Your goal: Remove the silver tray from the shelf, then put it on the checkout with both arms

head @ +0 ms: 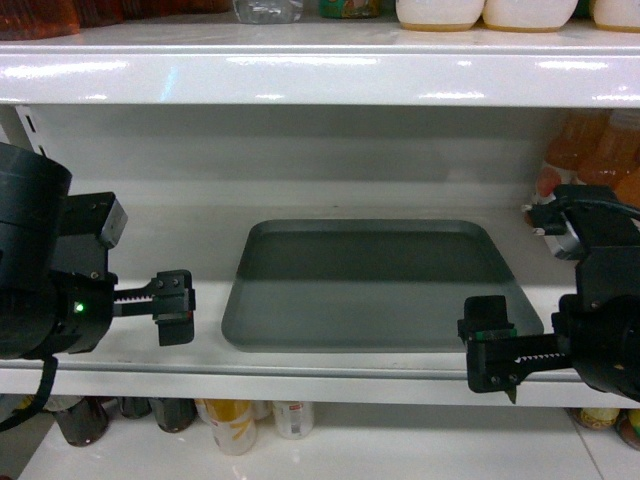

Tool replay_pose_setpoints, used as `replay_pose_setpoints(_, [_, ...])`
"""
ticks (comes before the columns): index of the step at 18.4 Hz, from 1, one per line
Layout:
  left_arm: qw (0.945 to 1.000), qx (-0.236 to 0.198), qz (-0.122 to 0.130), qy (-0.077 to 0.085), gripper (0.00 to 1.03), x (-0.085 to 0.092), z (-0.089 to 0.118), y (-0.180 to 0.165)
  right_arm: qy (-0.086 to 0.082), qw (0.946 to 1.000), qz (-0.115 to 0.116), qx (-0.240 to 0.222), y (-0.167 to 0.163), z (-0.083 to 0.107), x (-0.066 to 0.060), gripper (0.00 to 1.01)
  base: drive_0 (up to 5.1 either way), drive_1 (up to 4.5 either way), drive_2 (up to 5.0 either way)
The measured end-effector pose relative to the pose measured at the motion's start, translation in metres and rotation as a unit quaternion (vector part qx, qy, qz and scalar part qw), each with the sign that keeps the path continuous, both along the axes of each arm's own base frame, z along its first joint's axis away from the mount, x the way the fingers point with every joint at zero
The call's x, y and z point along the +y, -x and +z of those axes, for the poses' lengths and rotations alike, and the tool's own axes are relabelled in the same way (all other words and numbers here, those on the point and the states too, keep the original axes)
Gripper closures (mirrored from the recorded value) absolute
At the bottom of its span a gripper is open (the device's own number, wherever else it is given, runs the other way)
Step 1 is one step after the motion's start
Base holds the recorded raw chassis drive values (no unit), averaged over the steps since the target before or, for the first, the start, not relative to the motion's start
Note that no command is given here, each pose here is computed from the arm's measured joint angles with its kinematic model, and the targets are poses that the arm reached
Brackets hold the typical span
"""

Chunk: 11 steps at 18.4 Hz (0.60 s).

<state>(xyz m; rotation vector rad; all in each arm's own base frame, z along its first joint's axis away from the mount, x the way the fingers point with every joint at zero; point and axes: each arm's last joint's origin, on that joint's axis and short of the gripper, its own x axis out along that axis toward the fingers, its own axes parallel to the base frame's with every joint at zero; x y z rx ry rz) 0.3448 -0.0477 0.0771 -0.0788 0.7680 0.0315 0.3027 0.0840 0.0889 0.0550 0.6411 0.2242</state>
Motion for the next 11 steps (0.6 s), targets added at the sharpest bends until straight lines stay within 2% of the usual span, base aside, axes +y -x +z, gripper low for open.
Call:
replay_pose_setpoints(3, [1.0, 0.004, -0.002, 0.006, 0.05, -0.008, -0.004, -0.016, 0.006, 0.9999, -0.011, 0.006, -0.018, -0.008, 0.004, 0.03, 0.0, 0.0, 0.0])
replay_pose_setpoints(6, [0.9998, 0.008, -0.017, 0.002, 0.05, -0.023, -0.007, -0.032, 0.024, 0.9991, -0.034, 0.006, -0.042, -0.016, 0.007, 0.03, 0.0, 0.0, 0.0])
replay_pose_setpoints(10, [0.9995, 0.021, -0.022, 0.001, 0.05, -0.03, -0.014, -0.044, 0.038, 0.9976, -0.056, 0.008, -0.066, -0.024, 0.003, 0.03, 0.0, 0.0, 0.0])
replay_pose_setpoints(11, [0.9995, 0.026, -0.019, -0.003, 0.05, -0.031, -0.018, -0.049, 0.045, 0.9965, -0.069, 0.012, -0.078, -0.028, -0.003, 0.03, 0.0, 0.0, 0.0])
